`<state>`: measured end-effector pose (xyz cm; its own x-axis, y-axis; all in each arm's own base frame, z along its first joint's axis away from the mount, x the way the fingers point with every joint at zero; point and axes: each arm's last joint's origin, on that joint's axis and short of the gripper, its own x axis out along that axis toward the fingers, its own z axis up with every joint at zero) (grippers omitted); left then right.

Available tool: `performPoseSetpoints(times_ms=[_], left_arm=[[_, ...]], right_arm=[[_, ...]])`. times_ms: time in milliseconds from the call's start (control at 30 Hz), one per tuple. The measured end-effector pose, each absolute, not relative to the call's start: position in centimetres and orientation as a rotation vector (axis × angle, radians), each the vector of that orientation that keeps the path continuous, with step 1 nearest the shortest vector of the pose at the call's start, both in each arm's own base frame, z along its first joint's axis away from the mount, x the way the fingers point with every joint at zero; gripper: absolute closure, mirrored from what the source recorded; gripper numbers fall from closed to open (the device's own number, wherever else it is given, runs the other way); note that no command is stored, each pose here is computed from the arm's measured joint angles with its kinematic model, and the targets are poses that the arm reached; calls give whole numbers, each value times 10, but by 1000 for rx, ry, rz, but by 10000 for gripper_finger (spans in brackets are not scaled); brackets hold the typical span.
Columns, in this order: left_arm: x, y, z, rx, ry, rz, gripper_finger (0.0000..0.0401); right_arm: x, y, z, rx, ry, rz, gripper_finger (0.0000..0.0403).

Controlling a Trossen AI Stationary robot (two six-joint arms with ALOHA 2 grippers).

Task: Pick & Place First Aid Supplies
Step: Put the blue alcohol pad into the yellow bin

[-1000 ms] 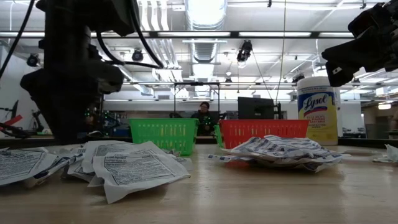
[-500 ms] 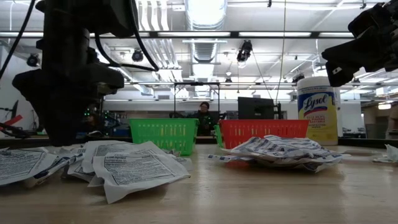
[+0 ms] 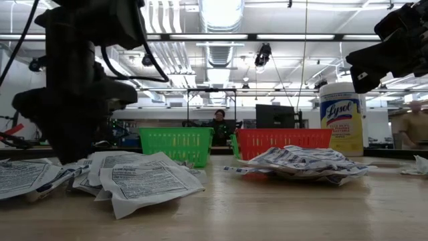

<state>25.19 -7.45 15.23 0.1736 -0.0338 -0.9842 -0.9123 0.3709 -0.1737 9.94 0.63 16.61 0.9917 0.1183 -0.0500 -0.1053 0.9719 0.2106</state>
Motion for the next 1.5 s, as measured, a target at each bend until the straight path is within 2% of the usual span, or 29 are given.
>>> performPoseSetpoints(times_ms=[300,667,1500], left_arm=[[251,-74,152,-1014,1252,799,317],[251,-71,153,-1027,1256,804,397],[240,-65,182,-1041,1223,781,401]], right_arm=[[99,6,166,209,62,113,374],[99,6,166,209,62,113,374],[99,6,166,209,62,113,374]])
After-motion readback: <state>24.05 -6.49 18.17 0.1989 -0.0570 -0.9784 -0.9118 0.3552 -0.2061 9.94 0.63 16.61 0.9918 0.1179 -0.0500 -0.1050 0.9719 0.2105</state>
